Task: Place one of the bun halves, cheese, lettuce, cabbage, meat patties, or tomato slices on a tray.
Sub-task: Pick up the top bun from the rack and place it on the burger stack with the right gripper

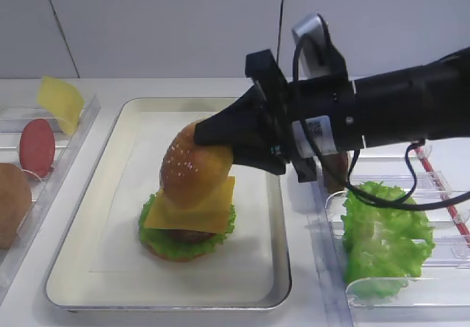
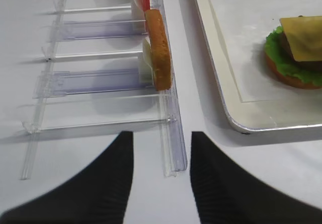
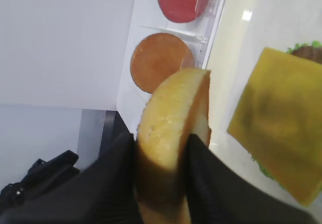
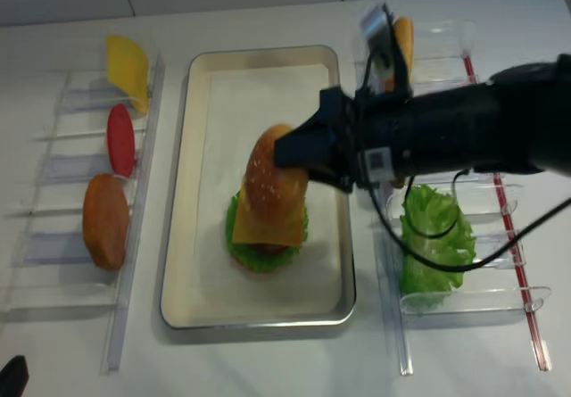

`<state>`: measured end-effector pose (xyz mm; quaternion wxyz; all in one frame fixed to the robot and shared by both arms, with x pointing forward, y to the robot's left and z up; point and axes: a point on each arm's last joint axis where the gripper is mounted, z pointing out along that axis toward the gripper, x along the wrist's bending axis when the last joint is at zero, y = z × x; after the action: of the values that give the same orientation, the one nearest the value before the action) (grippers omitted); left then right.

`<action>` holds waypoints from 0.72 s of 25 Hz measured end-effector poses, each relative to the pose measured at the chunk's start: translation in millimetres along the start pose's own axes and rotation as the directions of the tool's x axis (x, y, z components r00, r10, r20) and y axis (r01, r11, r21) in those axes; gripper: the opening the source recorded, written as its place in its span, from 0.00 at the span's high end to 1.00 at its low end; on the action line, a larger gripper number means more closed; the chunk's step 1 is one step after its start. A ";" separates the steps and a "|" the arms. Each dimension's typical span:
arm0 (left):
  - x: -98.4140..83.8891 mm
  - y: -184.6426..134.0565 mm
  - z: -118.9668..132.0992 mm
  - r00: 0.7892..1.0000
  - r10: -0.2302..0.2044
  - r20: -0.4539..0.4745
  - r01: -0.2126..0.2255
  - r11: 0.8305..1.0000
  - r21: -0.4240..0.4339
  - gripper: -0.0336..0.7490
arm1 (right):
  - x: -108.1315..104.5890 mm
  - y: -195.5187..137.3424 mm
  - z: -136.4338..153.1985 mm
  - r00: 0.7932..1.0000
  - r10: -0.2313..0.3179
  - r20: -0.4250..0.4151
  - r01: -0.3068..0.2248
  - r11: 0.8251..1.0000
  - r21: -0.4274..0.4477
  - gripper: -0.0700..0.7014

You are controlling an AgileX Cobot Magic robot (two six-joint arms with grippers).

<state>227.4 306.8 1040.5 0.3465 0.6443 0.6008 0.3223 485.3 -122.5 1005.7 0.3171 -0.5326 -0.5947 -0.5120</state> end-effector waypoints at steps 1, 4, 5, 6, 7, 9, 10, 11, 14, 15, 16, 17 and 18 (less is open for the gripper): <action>0.0 0.0 0.0 1.000 0.000 0.000 0.000 1.000 0.000 0.63 | -5.0 -0.5 3.5 1.000 0.017 0.007 -0.017 1.000 0.009 0.56; 0.0 0.0 0.0 1.000 0.000 0.000 0.000 1.000 0.000 0.63 | -12.2 -1.0 7.9 0.999 0.039 0.021 -0.039 0.999 0.020 0.56; 0.0 0.0 0.0 1.000 0.000 0.000 0.000 1.000 0.000 0.63 | -14.0 -0.5 8.9 0.999 0.043 0.025 -0.043 0.999 0.021 0.56; 0.0 0.0 0.0 1.000 0.000 0.000 0.000 1.000 0.000 0.63 | -14.6 1.7 10.2 0.999 0.042 0.026 -0.042 0.999 0.019 0.56; 0.0 0.0 0.0 1.000 0.000 0.000 0.000 1.000 0.000 0.63 | -15.3 3.8 11.7 0.999 0.041 0.026 -0.042 0.999 0.019 0.56; 0.0 0.0 0.0 1.000 0.000 0.000 0.000 1.000 0.000 0.63 | -16.2 8.3 16.0 0.999 0.044 0.023 -0.045 0.999 0.020 0.56; 0.0 0.0 0.0 1.000 0.000 0.000 0.000 1.000 0.000 0.63 | -16.0 10.2 17.6 0.999 0.046 0.021 -0.047 0.999 0.019 0.56; 0.0 0.0 0.0 1.000 0.000 0.000 0.000 1.000 0.000 0.63 | -15.5 11.2 20.8 0.999 0.044 0.018 -0.044 0.999 0.025 0.56; 0.0 0.0 0.0 1.000 0.000 0.000 0.000 1.000 0.000 0.63 | -17.7 12.2 27.3 0.999 0.048 0.018 -0.049 0.998 0.037 0.56; 0.0 0.0 0.0 1.000 0.000 0.000 0.000 1.000 0.000 0.63 | -19.9 11.5 28.9 0.998 0.054 0.022 -0.055 0.998 0.043 0.56; 0.0 0.0 0.0 1.000 0.000 0.000 0.000 1.000 0.000 0.63 | -22.5 11.4 30.4 0.998 0.060 0.027 -0.061 0.997 0.045 0.56; 0.0 0.0 0.0 1.000 0.000 0.000 0.000 1.000 0.000 0.63 | -25.2 11.1 31.8 0.997 0.066 0.033 -0.068 0.997 0.048 0.56; 0.0 0.0 0.0 1.000 0.000 0.000 0.000 1.000 0.000 0.63 | -27.7 10.9 32.9 0.997 0.073 0.037 -0.074 0.996 0.051 0.56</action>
<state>227.4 306.8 1040.5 0.3465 0.6443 0.6008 0.3223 507.7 -100.9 974.1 0.3388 -0.5547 -0.5934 -0.4748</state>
